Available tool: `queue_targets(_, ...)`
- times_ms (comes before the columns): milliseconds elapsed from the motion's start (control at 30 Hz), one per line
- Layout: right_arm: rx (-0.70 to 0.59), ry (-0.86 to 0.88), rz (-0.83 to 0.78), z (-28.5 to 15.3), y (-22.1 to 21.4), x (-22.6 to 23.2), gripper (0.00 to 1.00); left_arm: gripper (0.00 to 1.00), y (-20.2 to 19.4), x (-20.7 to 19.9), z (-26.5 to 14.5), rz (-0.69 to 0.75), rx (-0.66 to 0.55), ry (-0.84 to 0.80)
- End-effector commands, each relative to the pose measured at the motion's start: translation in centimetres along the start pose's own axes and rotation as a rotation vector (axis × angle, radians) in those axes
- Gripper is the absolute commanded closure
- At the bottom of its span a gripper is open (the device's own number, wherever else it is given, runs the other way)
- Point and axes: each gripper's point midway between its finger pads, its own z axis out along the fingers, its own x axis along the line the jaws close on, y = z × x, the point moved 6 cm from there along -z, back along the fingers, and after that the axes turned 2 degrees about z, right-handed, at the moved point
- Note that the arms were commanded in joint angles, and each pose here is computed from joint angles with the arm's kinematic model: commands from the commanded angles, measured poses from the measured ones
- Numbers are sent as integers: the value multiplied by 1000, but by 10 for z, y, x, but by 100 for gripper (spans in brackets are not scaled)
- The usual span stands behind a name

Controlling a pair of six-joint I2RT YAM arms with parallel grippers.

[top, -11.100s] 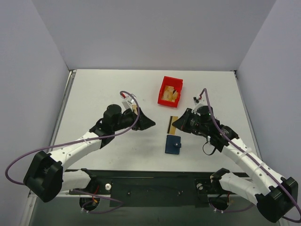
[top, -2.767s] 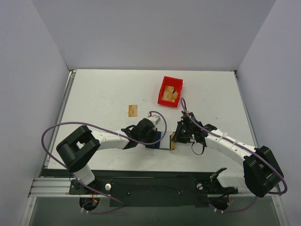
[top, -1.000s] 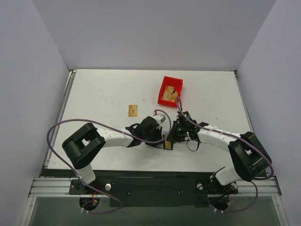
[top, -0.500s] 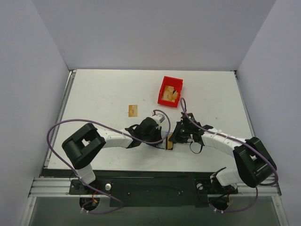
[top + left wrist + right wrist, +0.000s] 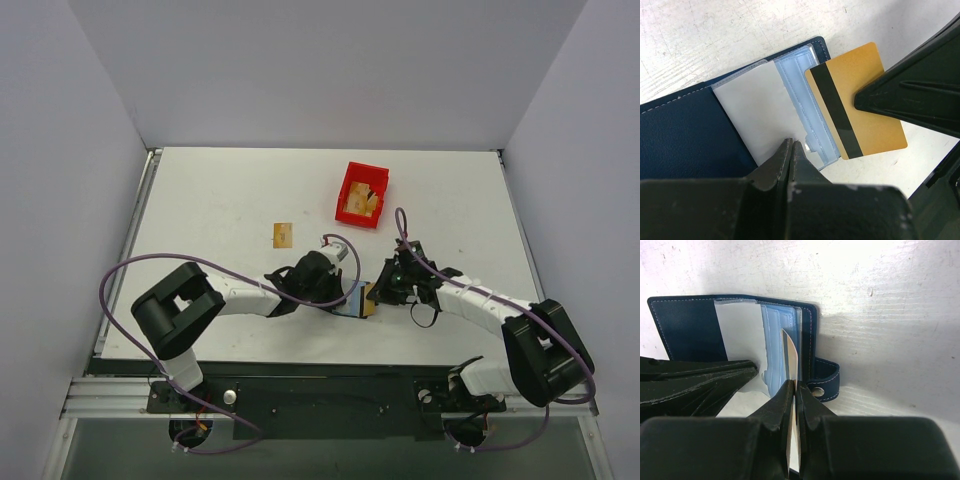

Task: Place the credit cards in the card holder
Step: Insert the credit card into the card holder.

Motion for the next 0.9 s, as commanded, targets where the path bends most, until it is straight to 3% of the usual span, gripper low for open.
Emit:
queue_targets(0, 56, -128, -5, 1, -15, -28, 100, 100, -28, 32, -5, -1, 106, 142)
queue_targets(867, 86, 17, 27, 18, -13, -10, 100, 100, -23, 24, -5, -15, 92, 96)
